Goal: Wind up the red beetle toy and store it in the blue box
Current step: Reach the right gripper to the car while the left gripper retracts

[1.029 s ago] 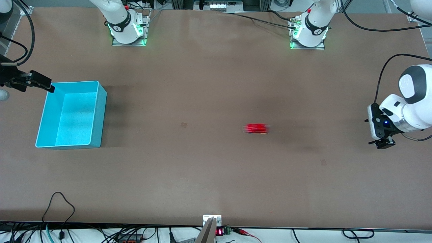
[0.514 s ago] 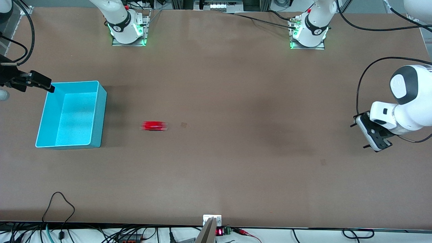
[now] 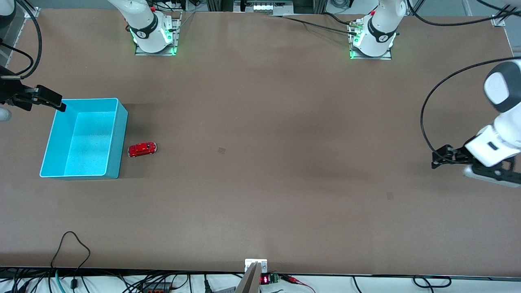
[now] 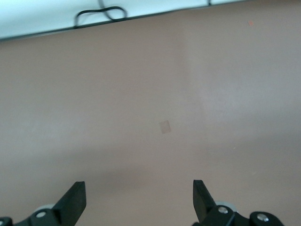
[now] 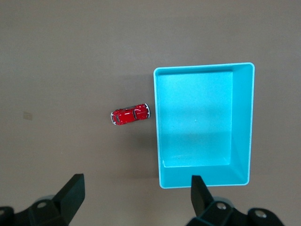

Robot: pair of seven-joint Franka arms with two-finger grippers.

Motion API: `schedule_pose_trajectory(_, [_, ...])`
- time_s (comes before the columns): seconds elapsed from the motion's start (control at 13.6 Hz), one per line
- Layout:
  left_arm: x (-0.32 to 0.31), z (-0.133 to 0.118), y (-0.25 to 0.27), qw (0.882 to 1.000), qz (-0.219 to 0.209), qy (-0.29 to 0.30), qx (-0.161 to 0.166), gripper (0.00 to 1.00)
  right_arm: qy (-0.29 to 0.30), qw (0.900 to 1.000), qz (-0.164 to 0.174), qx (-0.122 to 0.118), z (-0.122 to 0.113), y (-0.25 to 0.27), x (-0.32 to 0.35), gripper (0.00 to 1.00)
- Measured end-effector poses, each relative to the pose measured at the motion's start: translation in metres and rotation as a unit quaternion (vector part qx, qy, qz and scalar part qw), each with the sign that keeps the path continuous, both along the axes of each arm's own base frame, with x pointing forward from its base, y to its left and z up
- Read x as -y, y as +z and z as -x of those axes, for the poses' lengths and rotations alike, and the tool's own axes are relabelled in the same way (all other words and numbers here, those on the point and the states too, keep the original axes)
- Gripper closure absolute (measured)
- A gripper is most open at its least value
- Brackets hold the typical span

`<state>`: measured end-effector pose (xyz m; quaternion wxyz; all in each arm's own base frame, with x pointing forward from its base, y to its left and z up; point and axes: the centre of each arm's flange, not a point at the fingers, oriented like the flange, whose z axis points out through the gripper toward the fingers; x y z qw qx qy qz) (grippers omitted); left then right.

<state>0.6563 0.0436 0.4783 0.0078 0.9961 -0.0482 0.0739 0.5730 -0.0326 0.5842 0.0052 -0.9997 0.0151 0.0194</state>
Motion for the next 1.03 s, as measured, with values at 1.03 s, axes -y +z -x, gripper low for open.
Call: schedule_pose_trajectory(1.03, [0.027,0.063,0.116,0.996,0.011,0.078,-0.049,0.00,0.019,0.995,-0.002,-0.100,-0.036,-0.116,-0.020,0.00])
